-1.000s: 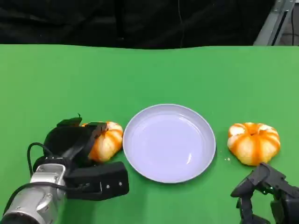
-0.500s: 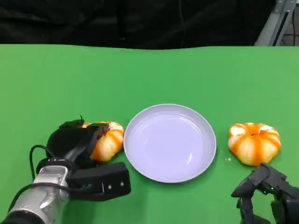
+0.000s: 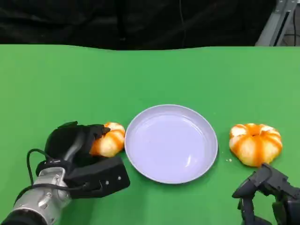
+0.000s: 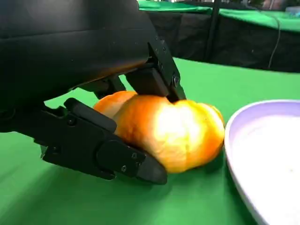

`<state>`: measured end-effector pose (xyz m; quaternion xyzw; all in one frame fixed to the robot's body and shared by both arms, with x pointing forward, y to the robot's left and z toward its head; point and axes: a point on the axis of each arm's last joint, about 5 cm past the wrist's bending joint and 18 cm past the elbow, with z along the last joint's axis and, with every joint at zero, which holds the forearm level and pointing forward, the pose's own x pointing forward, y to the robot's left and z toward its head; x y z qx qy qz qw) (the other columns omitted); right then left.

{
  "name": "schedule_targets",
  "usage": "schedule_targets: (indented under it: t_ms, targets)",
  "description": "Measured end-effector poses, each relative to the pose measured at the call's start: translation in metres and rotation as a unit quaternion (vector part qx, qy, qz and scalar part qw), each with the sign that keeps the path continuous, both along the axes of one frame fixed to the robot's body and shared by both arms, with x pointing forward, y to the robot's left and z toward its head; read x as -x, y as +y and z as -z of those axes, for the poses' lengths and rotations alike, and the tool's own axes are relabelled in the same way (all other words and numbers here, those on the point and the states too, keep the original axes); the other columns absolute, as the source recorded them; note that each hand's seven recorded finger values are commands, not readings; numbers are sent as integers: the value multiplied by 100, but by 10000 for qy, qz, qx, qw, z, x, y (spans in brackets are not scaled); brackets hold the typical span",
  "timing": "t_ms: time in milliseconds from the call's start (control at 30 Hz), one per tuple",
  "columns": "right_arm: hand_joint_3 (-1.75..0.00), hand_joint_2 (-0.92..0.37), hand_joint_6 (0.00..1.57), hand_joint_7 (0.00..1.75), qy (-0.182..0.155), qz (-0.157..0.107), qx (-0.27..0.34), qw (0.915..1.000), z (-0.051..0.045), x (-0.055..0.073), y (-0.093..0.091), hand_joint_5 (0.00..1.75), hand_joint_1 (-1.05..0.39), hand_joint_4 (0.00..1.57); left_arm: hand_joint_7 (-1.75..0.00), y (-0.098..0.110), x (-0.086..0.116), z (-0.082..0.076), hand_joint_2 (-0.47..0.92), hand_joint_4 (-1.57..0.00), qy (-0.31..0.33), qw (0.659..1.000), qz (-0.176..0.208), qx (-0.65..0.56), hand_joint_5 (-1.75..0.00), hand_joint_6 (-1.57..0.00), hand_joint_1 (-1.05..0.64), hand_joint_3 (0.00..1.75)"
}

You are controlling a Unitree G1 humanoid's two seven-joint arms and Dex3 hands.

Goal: Grasp the bread from the table and place it into the plate.

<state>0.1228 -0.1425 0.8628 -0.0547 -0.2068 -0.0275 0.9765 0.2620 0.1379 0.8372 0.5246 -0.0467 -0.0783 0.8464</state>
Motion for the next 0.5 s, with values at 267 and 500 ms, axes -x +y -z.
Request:
schedule_targets:
  t_ms: [267, 500]
  targets:
    - [-129, -47, 74, 152, -55, -33, -27, 10000, 31, -16, 2, 174, -13, 84, -170, -18, 1, -11, 92, -62, -334, 9990, -61, 277, -175, -58, 1, 26]
    - [-125, -49, 75, 152, -20, 0, -40, 10000, 24, -5, -7, 175, -12, 84, -166, 25, -115, -228, 89, -65, -903, 9943, -83, 562, -175, -64, -3, 31]
